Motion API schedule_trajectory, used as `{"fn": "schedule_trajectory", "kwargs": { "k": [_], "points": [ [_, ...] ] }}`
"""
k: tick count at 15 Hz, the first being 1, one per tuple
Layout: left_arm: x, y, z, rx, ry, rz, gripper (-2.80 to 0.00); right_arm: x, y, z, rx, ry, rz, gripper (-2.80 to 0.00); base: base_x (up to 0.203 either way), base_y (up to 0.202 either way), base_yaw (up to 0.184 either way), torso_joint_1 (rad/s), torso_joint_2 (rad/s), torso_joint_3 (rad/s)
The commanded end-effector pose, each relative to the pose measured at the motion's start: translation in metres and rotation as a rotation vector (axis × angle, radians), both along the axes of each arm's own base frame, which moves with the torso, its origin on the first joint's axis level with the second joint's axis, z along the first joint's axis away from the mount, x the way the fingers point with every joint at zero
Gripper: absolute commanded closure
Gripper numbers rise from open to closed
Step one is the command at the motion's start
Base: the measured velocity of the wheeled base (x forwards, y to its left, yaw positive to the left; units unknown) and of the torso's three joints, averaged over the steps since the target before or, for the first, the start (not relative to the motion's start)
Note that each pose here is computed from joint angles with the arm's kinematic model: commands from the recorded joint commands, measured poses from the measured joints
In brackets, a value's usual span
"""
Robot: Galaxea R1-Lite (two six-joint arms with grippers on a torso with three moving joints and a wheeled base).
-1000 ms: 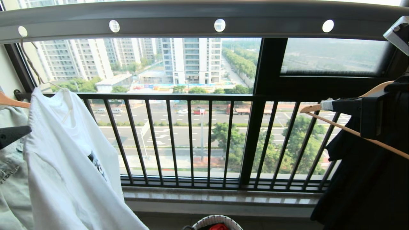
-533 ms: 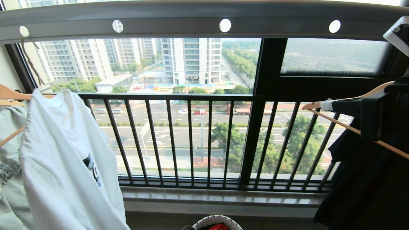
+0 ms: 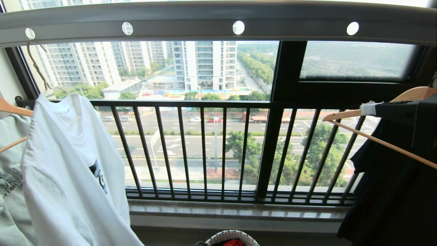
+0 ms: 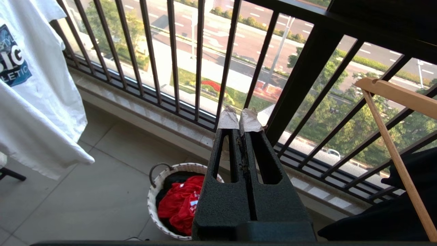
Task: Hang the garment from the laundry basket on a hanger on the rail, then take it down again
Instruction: Take the clothes off the clothes rack
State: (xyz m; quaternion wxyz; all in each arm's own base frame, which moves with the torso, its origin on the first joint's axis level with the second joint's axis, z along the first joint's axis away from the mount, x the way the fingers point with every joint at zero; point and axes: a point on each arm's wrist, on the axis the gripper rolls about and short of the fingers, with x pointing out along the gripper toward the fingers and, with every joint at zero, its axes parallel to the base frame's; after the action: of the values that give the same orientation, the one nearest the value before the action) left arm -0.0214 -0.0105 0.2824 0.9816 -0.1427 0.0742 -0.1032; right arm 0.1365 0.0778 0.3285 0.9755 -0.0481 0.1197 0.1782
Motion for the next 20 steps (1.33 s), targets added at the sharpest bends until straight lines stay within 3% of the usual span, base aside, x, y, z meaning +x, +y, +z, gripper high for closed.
{"fn": "schedule_trajectory", "kwargs": {
  "k": [1, 3, 6, 9, 11, 13, 16, 18, 20],
  "points": [
    [-0.013, -0.005, -0.01, -0.025, -0.02, -0.177, 0.0, -0.019, -0.014, 0.007, 0.026, -0.051, -0.035, 0.0, 0.0, 0.0, 0.0, 0.0, 0.0, 0.0],
    [-0.02, -0.008, -0.014, -0.042, -0.034, -0.368, 0.0, -0.033, -0.027, 0.004, 0.019, -0.082, -0.143, 0.0, 0.0, 0.0, 0.0, 0.0, 0.0, 0.0],
    [-0.027, -0.011, -0.014, -0.055, -0.052, -0.529, 0.0, -0.066, -0.055, 0.008, 0.025, -0.18, -0.391, 0.0, 0.0, 0.0, 0.0, 0.0, 0.0, 0.0],
    [-0.053, -0.013, -0.024, -0.031, -0.132, -0.518, 0.0, -0.119, -0.084, 0.001, 0.04, -0.286, -0.538, 0.0, 0.0, 0.0, 0.0, 0.0, 0.0, 0.0],
    [-0.067, -0.014, -0.037, -0.022, -0.164, -0.485, 0.0, -0.16, -0.097, -0.014, 0.03, -0.299, -0.599, 0.0, 0.0, 0.0, 0.0, 0.0, 0.0, 0.0],
    [-0.068, -0.013, -0.045, -0.079, -0.061, -0.456, 0.0, -0.196, -0.104, -0.036, 0.004, -0.29, -0.665, 0.0, 0.0, 0.0, 0.0, 0.0, 0.0, 0.0],
    [-0.07, -0.006, -0.047, -0.08, -0.062, -0.5, 0.0, -0.222, -0.098, -0.069, -0.082, -0.228, -0.741, 0.0, 0.0, 0.0, 0.0, 0.0, 0.0, 0.0],
    [-0.064, -0.001, -0.054, -0.078, -0.033, -0.435, 0.0, -0.216, -0.093, -0.103, -0.13, -0.157, -0.678, 0.0, 0.0, 0.0, 0.0, 0.0, 0.0, 0.0],
    [-0.063, 0.001, -0.06, -0.069, -0.035, -0.346, 0.0, -0.21, -0.087, -0.143, -0.123, -0.13, -0.56, 0.0, 0.0, 0.0, 0.0, 0.0, 0.0, 0.0]
  ]
}}
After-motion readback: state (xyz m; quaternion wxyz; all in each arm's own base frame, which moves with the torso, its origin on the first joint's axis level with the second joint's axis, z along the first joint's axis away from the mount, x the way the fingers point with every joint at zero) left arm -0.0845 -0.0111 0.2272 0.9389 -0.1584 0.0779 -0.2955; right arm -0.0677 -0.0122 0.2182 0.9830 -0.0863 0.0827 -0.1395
